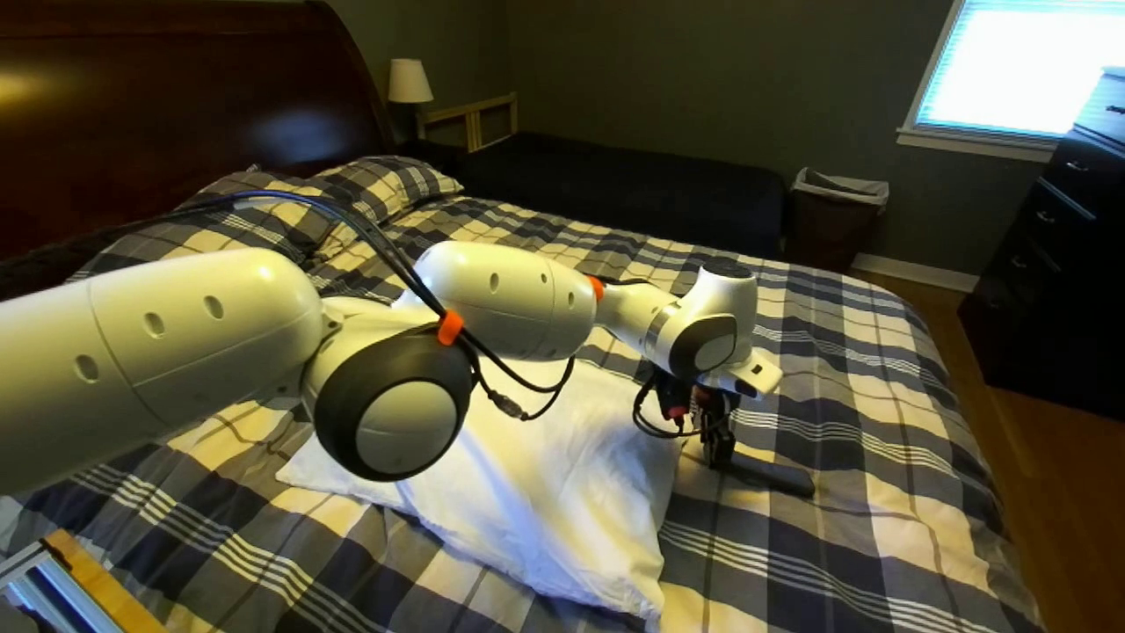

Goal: Put the remote on the pillow

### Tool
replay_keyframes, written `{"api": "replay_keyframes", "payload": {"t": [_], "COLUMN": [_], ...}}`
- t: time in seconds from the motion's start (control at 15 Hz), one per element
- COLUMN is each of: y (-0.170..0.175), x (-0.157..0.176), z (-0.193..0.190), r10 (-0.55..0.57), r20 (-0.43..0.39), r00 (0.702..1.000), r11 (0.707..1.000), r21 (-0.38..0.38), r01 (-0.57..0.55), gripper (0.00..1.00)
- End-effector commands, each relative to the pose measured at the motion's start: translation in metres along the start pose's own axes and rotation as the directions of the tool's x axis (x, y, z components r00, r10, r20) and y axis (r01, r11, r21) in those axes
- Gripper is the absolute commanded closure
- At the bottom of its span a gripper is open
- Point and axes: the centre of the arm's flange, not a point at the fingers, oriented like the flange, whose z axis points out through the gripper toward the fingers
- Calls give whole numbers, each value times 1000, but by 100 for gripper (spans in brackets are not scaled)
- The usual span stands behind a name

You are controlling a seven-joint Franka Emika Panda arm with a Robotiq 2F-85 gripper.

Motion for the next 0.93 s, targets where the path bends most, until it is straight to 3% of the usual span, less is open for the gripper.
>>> {"api": "replay_keyframes", "payload": {"t": [0.0, 0.53, 0.87], "y": [-13, -19, -54], "x": [-2, -41, -84], "z": [-14, -68, -111], "r10": [-25, -69, -148], "r20": [43, 104, 125], "r00": [999, 992, 981], "r11": [1000, 997, 989], "r21": [-14, -19, -11], "r01": [25, 72, 151], "gripper": [66, 66, 66]}}
